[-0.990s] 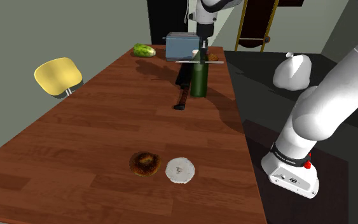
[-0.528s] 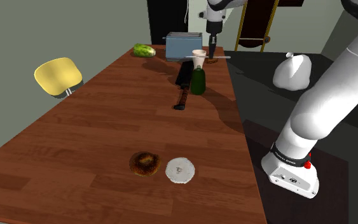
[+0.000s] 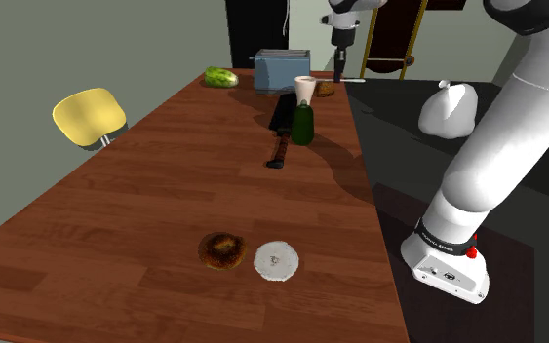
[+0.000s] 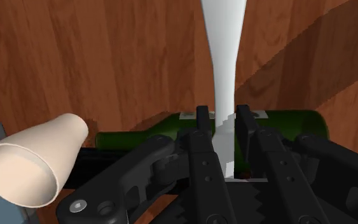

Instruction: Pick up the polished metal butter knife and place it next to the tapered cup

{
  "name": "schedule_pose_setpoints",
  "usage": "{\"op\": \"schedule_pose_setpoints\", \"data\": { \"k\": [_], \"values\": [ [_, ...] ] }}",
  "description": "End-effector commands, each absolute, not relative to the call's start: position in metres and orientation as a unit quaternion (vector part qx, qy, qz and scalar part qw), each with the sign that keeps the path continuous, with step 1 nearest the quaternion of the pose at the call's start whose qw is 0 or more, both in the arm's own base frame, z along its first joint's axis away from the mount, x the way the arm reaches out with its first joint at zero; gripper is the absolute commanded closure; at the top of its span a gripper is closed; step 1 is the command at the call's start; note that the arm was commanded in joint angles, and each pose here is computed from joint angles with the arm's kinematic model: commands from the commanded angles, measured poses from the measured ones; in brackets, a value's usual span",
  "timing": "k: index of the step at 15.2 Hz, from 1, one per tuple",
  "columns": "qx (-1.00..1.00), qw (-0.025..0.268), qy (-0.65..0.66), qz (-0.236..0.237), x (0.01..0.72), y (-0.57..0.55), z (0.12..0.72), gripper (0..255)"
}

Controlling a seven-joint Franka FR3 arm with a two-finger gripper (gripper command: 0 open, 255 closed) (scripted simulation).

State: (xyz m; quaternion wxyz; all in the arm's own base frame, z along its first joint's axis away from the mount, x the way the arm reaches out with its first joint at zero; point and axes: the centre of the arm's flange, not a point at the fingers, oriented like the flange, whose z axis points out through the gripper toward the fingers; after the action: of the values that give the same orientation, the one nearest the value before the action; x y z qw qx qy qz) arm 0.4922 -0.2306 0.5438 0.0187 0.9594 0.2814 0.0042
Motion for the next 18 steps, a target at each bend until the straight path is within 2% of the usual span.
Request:
{"op": "schedule_pose_setpoints", "data": {
  "k": [1, 5, 18],
  "values": [
    [0.959, 0.019, 0.282, 0.004, 0.496, -0.26, 0.546, 255],
    [0.959, 0.019, 0.282, 0.004, 0.5, -0.319, 0.546, 255],
    [0.959, 0.019, 0.282, 0.004, 0.5, -0.319, 0.477, 255]
  ]
}}
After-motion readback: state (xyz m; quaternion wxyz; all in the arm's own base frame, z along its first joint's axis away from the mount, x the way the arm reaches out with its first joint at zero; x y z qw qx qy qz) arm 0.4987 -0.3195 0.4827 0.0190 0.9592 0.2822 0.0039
